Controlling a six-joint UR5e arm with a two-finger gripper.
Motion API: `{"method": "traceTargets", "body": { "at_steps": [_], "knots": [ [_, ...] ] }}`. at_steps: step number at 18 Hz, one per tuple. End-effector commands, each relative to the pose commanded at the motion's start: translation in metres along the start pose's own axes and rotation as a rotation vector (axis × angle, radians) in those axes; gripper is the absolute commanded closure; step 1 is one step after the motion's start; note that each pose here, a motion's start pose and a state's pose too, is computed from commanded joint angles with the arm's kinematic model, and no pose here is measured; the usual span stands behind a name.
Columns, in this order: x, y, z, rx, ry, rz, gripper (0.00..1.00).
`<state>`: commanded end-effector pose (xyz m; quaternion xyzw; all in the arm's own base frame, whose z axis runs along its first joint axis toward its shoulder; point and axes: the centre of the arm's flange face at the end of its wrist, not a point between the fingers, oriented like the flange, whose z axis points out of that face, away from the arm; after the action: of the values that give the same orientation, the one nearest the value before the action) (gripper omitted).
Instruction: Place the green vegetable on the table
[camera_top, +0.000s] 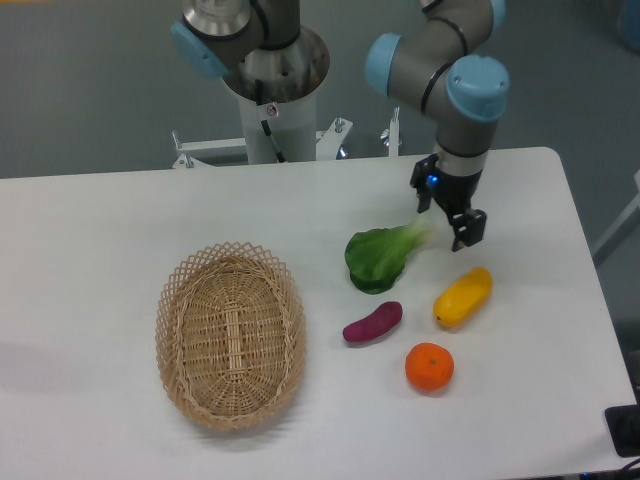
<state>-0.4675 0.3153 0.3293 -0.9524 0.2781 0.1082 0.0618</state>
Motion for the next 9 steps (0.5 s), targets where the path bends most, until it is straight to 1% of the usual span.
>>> {"method": "traceTargets", "body": {
  "at_steps": [4,6,9],
  "knots": [
    [-0.023,-0.007,-0.044,0.000,-0.016,-0.074,0.00],
    [-0.032,-0.008,-0.058,0.000,-0.022,-0.098,0.00],
    [-0.039,-0.008,-0.070,0.000,-0.028,-0.103,0.00]
  ]
}}
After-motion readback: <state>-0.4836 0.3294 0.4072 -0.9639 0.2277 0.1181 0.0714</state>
